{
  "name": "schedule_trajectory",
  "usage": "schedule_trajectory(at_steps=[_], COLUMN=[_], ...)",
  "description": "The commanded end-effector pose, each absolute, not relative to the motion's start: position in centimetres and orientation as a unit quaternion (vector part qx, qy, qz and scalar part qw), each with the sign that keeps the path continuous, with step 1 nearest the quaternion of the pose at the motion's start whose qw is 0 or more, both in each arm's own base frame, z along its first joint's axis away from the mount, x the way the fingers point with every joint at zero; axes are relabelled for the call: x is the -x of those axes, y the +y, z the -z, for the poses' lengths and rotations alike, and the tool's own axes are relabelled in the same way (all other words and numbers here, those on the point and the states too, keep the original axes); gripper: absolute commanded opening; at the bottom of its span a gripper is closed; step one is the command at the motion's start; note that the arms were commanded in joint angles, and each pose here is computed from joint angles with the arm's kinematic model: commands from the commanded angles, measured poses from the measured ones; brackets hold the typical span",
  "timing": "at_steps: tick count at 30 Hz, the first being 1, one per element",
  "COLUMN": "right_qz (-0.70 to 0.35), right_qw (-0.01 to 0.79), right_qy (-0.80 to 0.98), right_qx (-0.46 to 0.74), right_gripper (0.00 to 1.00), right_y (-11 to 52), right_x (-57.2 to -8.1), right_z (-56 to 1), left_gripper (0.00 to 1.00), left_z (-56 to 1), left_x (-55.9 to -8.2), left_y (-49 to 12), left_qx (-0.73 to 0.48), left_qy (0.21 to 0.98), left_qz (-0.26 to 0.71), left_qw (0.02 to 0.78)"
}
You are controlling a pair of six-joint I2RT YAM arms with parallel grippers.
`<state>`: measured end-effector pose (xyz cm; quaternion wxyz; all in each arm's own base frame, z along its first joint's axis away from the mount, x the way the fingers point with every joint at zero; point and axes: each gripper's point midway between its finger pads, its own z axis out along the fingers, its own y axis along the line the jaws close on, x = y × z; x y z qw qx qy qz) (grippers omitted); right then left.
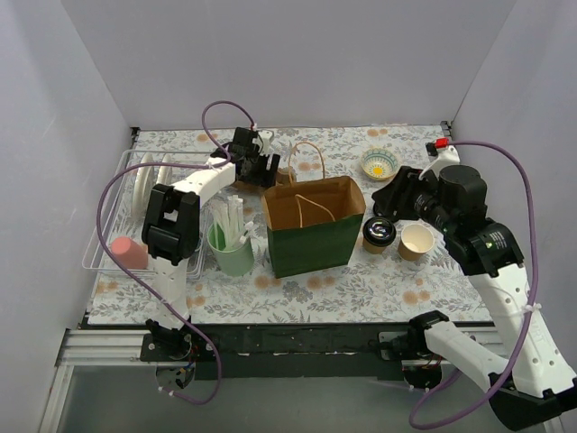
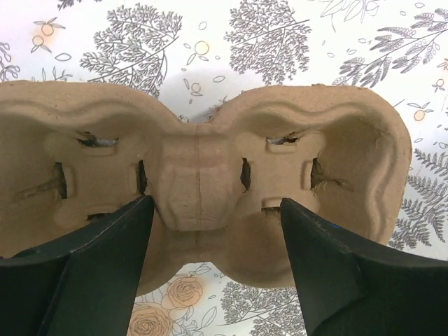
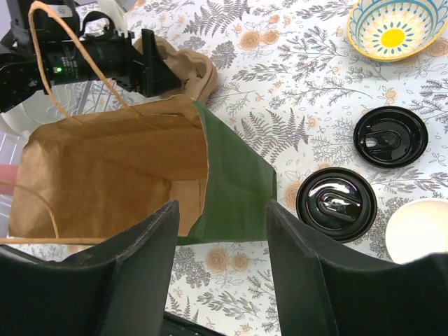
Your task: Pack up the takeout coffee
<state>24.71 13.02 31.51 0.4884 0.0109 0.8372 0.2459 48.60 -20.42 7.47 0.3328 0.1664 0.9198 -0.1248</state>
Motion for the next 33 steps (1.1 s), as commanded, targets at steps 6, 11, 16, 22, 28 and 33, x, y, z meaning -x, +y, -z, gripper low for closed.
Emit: schedule_trajectory(at_steps=[6, 11, 16, 22, 28, 33], right_qz=[-0.256, -0.245, -0.241, -0.236, -0.232, -0.23], right_qw=[0.508, 0.514, 0.517, 0.515, 0.517, 0.519], right_qy=[0.823, 0.822, 0.821, 0.823, 0.824, 0.823], right_qx=[-0.009, -0.018, -0.017, -0.019, -0.016, -0.012], right_gripper=[0.59, 0.59, 0.58, 0.58, 0.58, 0.58], right_y=[12.5, 12.1, 12.2, 12.2, 12.2, 12.2], right_x=[-23.1, -23.6, -24.1, -24.5, -24.9, -25.1], right_z=[-32.7, -32.8, -33.3, -33.1, -33.1, -33.2], left_gripper=[0.71, 0.68, 0.64, 0.6, 0.58, 0.57], left_z=[-12.6, -12.1, -11.5, -11.0, -10.6, -9.5], left_x=[-51.7, -51.7, -52.1, -52.2, -52.0, -51.4], left_y=[-20.5, -20.4, -20.4, -20.5, -20.2, -19.9], left_qx=[-0.154, -0.156, -0.165, -0.168, -0.168, -0.167], left_qy=[0.897, 0.899, 0.899, 0.901, 0.902, 0.909], left_qz=[0.105, 0.102, 0.097, 0.097, 0.091, 0.085], left_qw=[0.401, 0.397, 0.395, 0.389, 0.386, 0.372])
